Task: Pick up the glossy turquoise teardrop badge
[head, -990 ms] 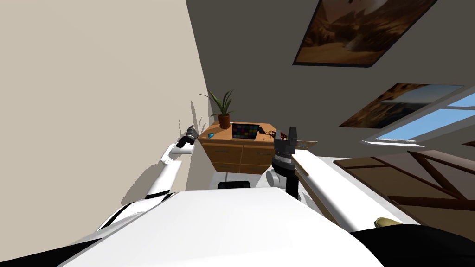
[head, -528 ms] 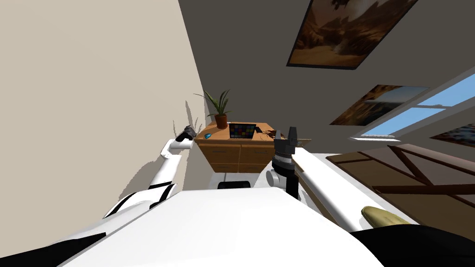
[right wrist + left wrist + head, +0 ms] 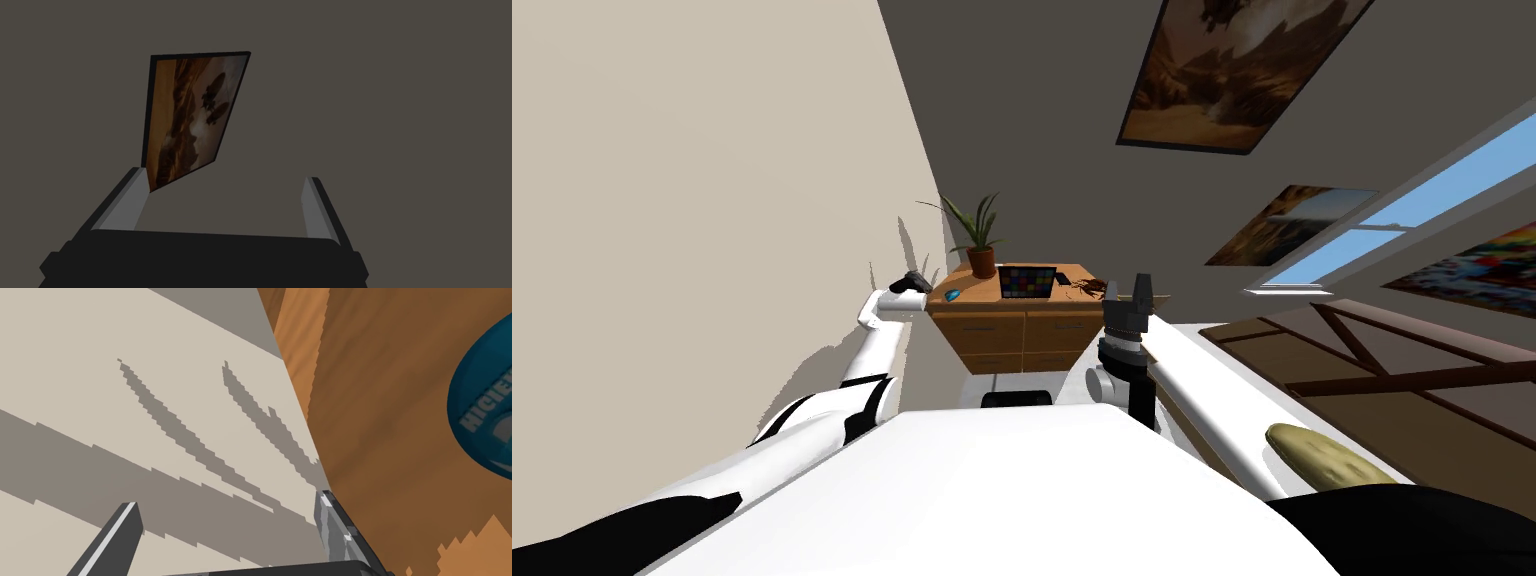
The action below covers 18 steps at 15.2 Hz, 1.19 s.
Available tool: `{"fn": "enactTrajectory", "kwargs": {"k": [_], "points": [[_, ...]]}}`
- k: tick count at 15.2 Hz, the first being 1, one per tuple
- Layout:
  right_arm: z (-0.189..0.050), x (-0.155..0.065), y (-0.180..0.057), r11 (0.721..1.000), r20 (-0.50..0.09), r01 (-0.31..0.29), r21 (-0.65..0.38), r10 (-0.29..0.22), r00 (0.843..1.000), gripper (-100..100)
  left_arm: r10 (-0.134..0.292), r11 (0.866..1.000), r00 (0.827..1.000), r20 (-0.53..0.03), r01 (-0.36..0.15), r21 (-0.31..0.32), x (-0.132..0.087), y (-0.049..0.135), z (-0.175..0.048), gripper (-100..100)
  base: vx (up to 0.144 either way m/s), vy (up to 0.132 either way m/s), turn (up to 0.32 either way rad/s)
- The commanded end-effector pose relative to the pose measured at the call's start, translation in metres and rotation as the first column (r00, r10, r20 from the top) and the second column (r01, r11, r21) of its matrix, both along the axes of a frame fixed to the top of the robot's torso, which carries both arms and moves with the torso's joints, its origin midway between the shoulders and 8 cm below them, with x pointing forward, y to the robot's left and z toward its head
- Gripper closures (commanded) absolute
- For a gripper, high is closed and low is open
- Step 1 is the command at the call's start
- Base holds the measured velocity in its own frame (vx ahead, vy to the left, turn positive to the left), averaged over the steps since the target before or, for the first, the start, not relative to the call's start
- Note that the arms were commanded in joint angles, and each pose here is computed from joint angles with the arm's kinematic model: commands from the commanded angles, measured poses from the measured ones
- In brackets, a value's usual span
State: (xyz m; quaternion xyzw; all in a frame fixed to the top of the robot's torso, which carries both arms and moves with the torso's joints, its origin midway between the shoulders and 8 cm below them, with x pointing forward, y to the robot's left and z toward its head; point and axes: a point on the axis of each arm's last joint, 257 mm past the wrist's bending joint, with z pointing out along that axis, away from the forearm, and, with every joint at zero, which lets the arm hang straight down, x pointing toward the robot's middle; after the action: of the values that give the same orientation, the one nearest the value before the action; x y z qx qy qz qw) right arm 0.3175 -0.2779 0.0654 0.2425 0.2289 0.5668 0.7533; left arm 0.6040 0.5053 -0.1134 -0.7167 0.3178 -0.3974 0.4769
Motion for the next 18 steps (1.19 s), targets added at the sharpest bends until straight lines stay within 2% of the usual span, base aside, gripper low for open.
{"fn": "enactTrajectory", "kwargs": {"k": [1, 4, 5, 8, 9, 12, 13, 16, 17, 18], "points": [[0.0, 0.0, 0.0, 1.0, 0.0, 0.0, 0.0, 0.0, 1.0, 0, 0.051, 0.997, 0.999, -0.015, -0.051, -0.058, 0.002, 0.016, 0.002, -100, 0.0, -0.02, -0.123], [0.0, 0.0, 0.0, 1.0, 0.0, 0.0, 0.0, 0.0, 1.0, 0, 0.065, 0.995, 0.997, -0.052, -0.069, -0.075, 0.0, 0.017, -0.006, -100, 0.002, -0.016, -0.079], [0.0, 0.0, 0.0, 1.0, 0.0, 0.0, 0.0, 0.0, 1.0, 0, 0.105, 0.986, 0.993, -0.055, -0.111, -0.126, 0.003, 0.028, -0.001, -100, 0.002, -0.024, -0.13], [0.0, 0.0, 0.0, 1.0, 0.0, 0.0, 0.0, 0.0, 1.0, 0, 0.118, 0.981, 0.989, -0.093, -0.13, -0.142, 0.0, 0.028, -0.009, -100, 0.002, -0.017, -0.078], [0.0, 0.0, 0.0, 1.0, 0.0, 0.0, 0.0, 0.0, 1.0, 0, 0.156, 0.966, 0.983, -0.1, -0.173, -0.194, 0.001, 0.038, -0.005, -100, 0.0, -0.016, -0.143], [0.0, 0.0, 0.0, 1.0, 0.0, 0.0, 0.0, 0.0, 1.0, 0, 0.166, 0.959, 0.977, -0.137, -0.192, -0.207, -0.002, 0.038, -0.012, -100, 0.001, -0.013, -0.075], [0.0, 0.0, 0.0, 1.0, 0.0, 0.0, 0.0, 0.0, 1.0, 0, 0.2, 0.937, 0.969, -0.148, -0.233, -0.26, -0.001, 0.045, -0.009, -100, 0.0, -0.016, -0.142], [0.0, 0.0, 0.0, 1.0, 0.0, 0.0, 0.0, 0.0, 1.0, 0, 0.208, 0.929, 0.961, -0.184, -0.253, -0.27, -0.006, 0.044, -0.015, -100, 0.001, -0.01, -0.071], [0.0, 0.0, 0.0, 1.0, 0.0, 0.0, 0.0, 0.0, 1.0, 0, 0.237, 0.901, 0.951, -0.197, -0.291, -0.321, -0.005, 0.05, -0.012, -100, 0.002, -0.014, -0.116], [0.0, 0.0, 0.0, 1.0, 0.0, 0.0, 0.0, 0.0, 1.0, 0, 0.238, 0.898, 0.949, -0.208, -0.297, -0.325, -0.006, 0.049, -0.013, -100, 0.002, -0.012, -0.141]]}}
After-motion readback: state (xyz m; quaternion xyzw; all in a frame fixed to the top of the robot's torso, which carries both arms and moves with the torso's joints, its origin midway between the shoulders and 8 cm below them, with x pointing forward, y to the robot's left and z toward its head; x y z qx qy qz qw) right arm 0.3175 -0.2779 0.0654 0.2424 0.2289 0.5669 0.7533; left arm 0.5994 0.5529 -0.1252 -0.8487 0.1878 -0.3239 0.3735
